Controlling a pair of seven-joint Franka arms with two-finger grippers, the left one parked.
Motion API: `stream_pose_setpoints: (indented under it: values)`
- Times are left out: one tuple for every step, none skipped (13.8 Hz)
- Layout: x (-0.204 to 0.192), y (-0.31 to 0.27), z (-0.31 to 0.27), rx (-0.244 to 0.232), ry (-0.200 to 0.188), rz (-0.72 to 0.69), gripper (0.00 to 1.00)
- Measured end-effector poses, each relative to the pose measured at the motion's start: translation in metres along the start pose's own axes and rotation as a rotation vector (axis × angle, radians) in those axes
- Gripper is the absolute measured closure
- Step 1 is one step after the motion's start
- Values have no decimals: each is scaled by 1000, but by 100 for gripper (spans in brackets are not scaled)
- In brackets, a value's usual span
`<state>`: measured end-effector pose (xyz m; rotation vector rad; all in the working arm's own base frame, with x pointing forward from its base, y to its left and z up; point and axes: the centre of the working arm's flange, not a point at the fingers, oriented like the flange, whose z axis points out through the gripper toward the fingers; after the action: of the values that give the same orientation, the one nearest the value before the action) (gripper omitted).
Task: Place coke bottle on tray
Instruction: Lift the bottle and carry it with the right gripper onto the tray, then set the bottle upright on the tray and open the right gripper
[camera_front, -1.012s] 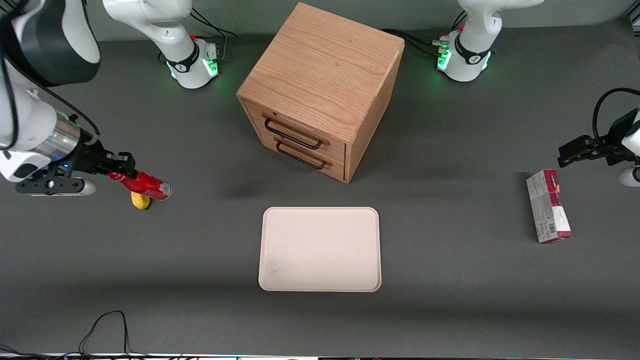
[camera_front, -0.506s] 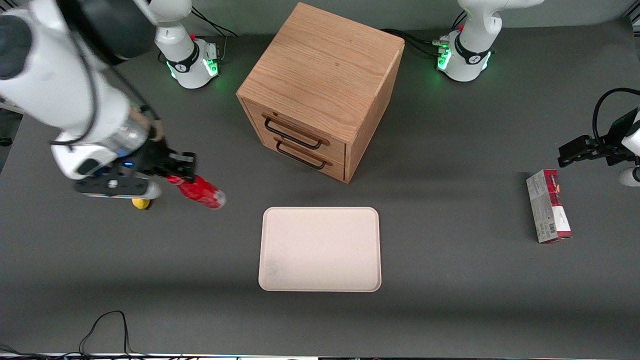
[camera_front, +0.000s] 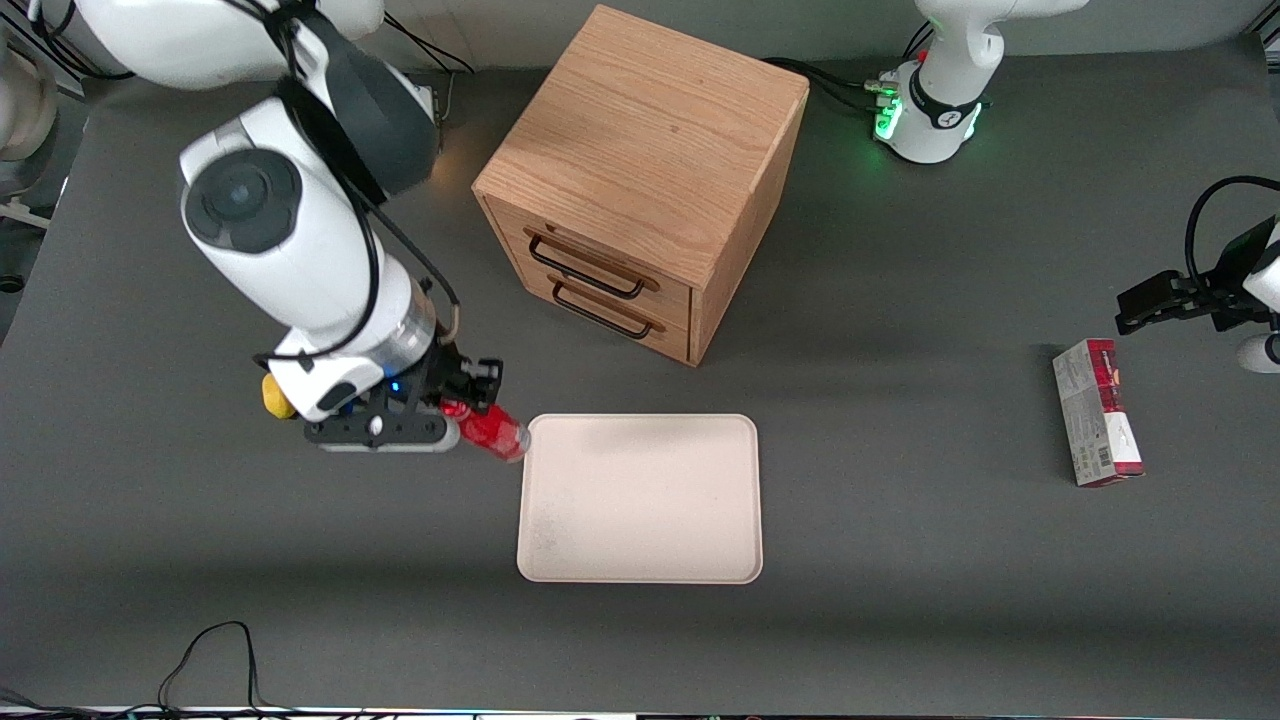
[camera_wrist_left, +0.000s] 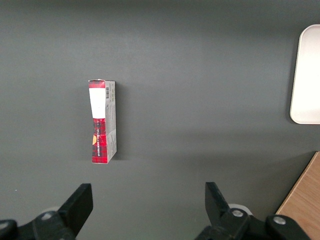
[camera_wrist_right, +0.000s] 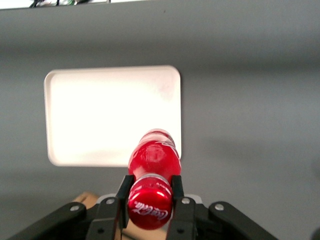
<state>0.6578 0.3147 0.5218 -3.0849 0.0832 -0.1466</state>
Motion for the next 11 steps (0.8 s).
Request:
stream_pose_setpoints:
  values:
    - [10, 0, 23, -12, 22, -5, 66]
    - [19, -3, 51, -15, 40, -16, 66]
    - [25, -8, 82, -8, 49, -27, 66]
    - [29, -13, 111, 2, 52, -38, 66]
    - [30, -18, 137, 12, 53, -48, 66]
    - [32, -21, 157, 21, 60, -54, 66]
    - [35, -21, 172, 29, 72, -56, 66]
    - [37, -20, 183, 34, 79, -55, 66]
    - [39, -18, 192, 29, 83, -53, 66]
    - [40, -15, 197, 20, 84, -51, 66]
    - [41, -13, 200, 12, 85, -50, 66]
